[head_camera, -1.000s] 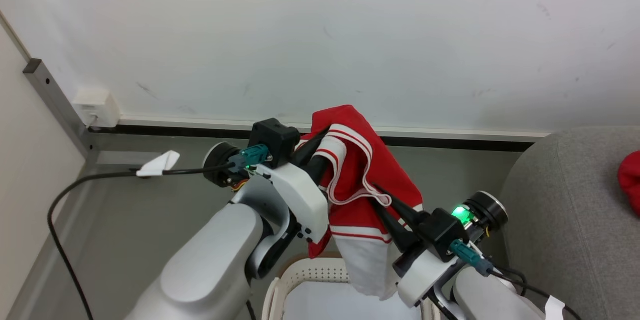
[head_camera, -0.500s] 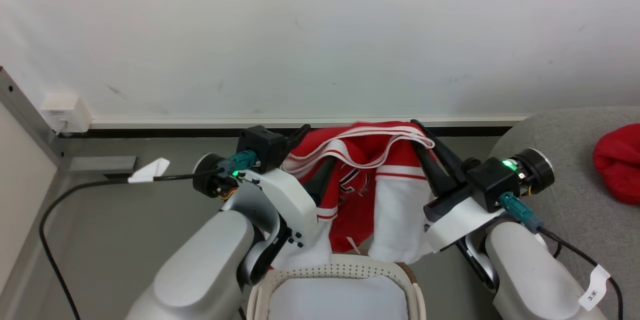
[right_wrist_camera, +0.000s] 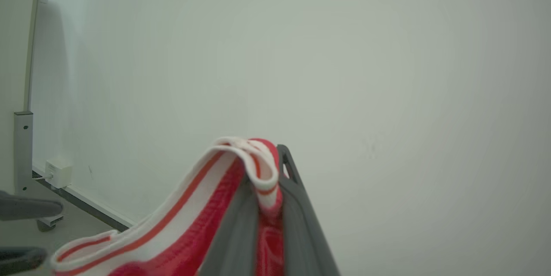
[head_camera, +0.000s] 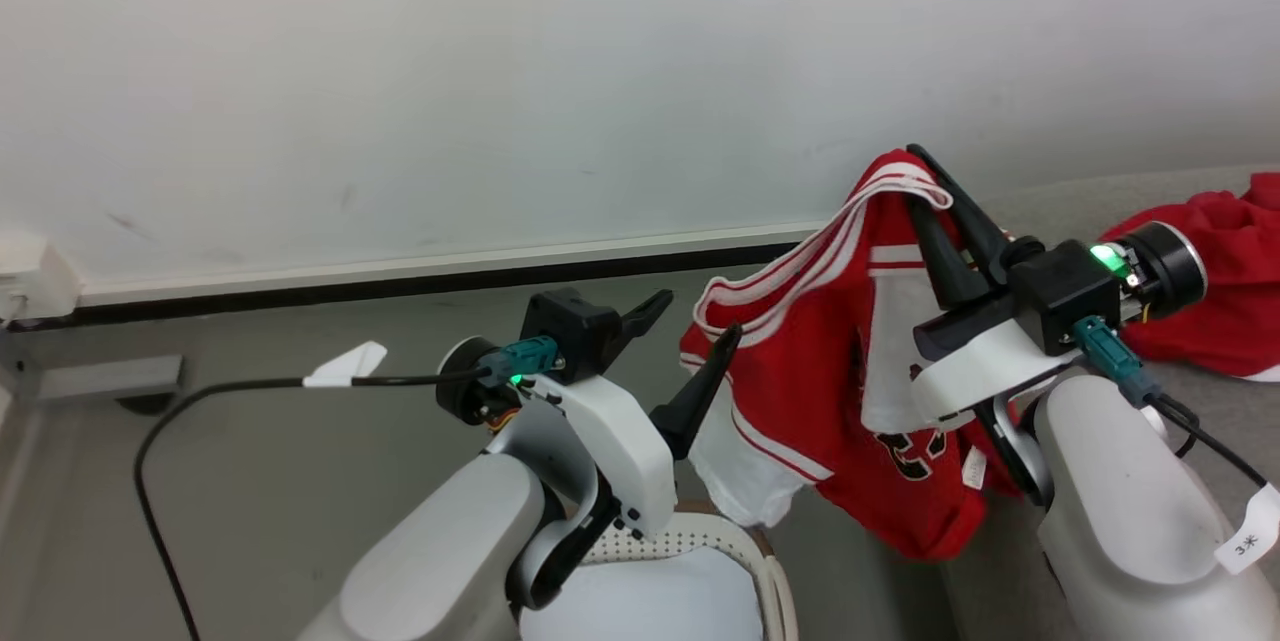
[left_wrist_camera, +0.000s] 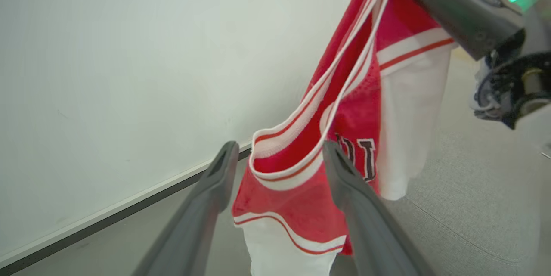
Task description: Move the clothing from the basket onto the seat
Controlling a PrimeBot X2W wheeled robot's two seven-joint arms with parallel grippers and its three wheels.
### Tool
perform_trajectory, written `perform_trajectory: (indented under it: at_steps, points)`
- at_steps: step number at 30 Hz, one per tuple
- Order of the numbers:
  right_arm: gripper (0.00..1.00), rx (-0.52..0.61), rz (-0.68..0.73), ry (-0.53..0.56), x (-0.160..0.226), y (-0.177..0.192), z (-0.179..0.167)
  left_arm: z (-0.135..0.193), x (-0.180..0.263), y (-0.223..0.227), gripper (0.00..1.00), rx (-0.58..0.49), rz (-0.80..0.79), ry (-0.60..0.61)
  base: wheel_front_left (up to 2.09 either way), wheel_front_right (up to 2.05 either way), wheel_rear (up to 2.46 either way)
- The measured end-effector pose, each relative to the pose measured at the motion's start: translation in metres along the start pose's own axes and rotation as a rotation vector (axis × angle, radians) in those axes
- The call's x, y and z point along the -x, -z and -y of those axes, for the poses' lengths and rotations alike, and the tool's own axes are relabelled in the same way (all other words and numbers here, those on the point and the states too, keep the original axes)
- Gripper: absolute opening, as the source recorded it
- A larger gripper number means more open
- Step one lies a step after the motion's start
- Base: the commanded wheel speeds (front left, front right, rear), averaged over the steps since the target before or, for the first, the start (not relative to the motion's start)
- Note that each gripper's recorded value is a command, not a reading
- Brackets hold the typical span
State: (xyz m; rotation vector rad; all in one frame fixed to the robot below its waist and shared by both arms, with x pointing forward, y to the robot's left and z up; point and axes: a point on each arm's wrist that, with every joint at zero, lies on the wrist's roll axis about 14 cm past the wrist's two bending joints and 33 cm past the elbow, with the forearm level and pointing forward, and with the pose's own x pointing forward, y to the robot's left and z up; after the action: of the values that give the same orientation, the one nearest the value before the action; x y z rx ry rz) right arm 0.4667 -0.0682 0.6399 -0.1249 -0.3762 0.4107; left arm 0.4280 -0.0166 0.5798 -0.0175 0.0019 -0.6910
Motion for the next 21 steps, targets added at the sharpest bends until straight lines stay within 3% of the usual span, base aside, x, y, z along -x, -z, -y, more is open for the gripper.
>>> perform_trajectory:
  at_steps: [21]
  points:
    - [0.0,0.24,0.024,0.355,0.065,-0.047,0.165,0.085,-0.051,-0.002,1.0,0.035,0.032,0.274,0.0,0.0,0.0]
